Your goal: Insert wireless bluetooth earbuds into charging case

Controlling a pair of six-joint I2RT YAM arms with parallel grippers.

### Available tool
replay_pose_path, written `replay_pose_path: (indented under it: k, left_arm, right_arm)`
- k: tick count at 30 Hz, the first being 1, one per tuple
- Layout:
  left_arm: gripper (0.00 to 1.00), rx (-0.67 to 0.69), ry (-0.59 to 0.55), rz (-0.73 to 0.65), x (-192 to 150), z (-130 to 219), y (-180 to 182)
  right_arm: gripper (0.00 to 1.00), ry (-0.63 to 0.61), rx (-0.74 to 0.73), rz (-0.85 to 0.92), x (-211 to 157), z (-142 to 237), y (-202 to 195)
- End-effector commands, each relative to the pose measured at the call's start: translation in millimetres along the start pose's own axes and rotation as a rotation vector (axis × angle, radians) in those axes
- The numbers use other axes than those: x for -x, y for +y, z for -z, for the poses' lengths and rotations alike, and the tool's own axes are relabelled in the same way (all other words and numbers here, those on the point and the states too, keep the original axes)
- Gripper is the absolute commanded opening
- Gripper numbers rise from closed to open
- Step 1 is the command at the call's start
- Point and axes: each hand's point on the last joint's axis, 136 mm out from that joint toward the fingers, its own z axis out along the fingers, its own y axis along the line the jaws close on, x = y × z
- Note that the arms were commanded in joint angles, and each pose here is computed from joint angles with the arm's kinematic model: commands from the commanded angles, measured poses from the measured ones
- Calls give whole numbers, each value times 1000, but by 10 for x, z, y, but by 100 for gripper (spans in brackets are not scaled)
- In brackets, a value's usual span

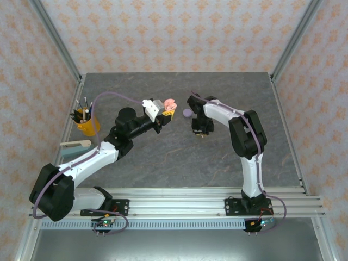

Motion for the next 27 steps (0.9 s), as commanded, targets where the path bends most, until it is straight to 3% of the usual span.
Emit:
replay_pose_path:
  k: [1,16,27]
  left_arm:
    - [0,9,-24,-8,148,-5,56]
    - [0,12,-5,-4,118,-1,60]
    - [0,14,-2,1,118,-9,65]
  right_arm:
    - [18,-50,-9,-17,61,-8,-132]
    - [16,-277,143,-49,221,372,-65]
    - [16,-502,292,-111,359,1020,-51]
